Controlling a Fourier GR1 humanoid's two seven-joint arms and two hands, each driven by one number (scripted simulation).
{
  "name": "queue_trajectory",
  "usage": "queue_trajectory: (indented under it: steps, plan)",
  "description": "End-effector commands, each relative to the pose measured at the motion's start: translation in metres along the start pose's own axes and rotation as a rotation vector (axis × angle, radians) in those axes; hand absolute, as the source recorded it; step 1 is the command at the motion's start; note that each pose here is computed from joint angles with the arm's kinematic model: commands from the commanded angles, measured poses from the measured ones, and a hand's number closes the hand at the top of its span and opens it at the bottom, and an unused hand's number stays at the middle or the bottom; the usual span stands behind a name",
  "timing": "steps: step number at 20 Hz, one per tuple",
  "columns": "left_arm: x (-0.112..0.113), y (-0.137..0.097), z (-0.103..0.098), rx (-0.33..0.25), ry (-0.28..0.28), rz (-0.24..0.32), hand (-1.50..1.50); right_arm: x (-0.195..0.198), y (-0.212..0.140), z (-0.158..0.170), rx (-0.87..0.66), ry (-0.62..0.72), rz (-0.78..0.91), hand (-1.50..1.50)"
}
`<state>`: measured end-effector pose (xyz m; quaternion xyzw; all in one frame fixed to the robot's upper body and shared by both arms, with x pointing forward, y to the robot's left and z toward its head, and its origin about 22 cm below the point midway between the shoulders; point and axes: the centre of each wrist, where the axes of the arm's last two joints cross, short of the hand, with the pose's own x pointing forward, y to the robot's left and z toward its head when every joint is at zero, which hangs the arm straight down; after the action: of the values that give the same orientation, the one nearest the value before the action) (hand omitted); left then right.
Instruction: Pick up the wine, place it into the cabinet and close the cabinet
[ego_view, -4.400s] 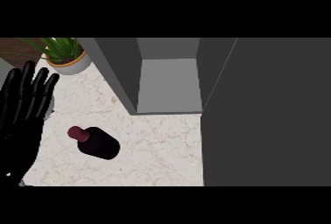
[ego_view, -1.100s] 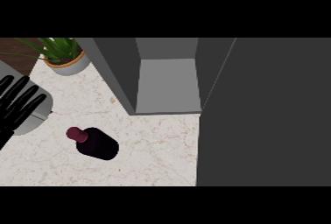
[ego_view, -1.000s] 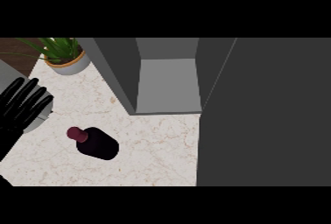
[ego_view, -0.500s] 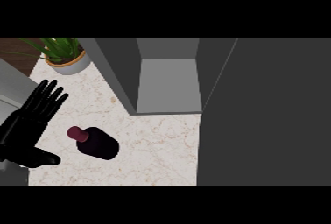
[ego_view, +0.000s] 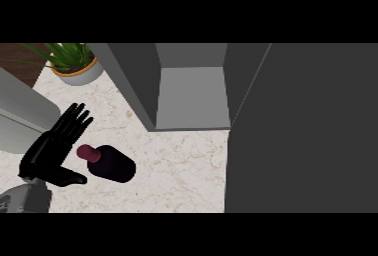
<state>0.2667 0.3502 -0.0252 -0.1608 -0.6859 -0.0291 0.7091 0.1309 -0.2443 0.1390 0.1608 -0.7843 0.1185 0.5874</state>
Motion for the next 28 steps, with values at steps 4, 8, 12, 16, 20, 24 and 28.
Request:
queue_trajectory:
  steps: [4, 8, 12, 16, 20, 24, 28]
  plan:
    - [-0.034, -0.001, -0.006, -0.084, 0.046, 0.069, -1.50, 0.036, 0.012, 0.014, 0.037, -0.072, -0.070, -1.50]
    - [-0.067, -0.004, -0.003, -0.116, 0.073, 0.107, -1.50, 0.039, 0.006, 0.021, 0.056, -0.069, -0.043, -1.50]
    - [-0.088, -0.007, 0.002, -0.130, 0.082, 0.175, -1.50, 0.022, 0.010, 0.008, 0.034, -0.083, -0.062, -1.50]
    - [-0.105, -0.021, -0.012, -0.154, 0.116, 0.183, -1.50, 0.033, 0.011, 0.003, 0.039, -0.073, -0.052, -1.50]
    - [-0.103, 0.011, 0.010, -0.119, 0.091, 0.218, -1.50, 0.025, 0.009, 0.006, 0.016, -0.091, -0.053, -1.50]
    - [-0.108, 0.002, 0.002, -0.103, 0.063, 0.264, -1.50, 0.026, 0.007, 0.008, 0.033, -0.076, -0.058, -1.50]
    - [-0.122, -0.018, -0.006, -0.096, 0.086, 0.282, -1.50, 0.027, 0.008, 0.008, 0.013, -0.079, -0.067, -1.50]
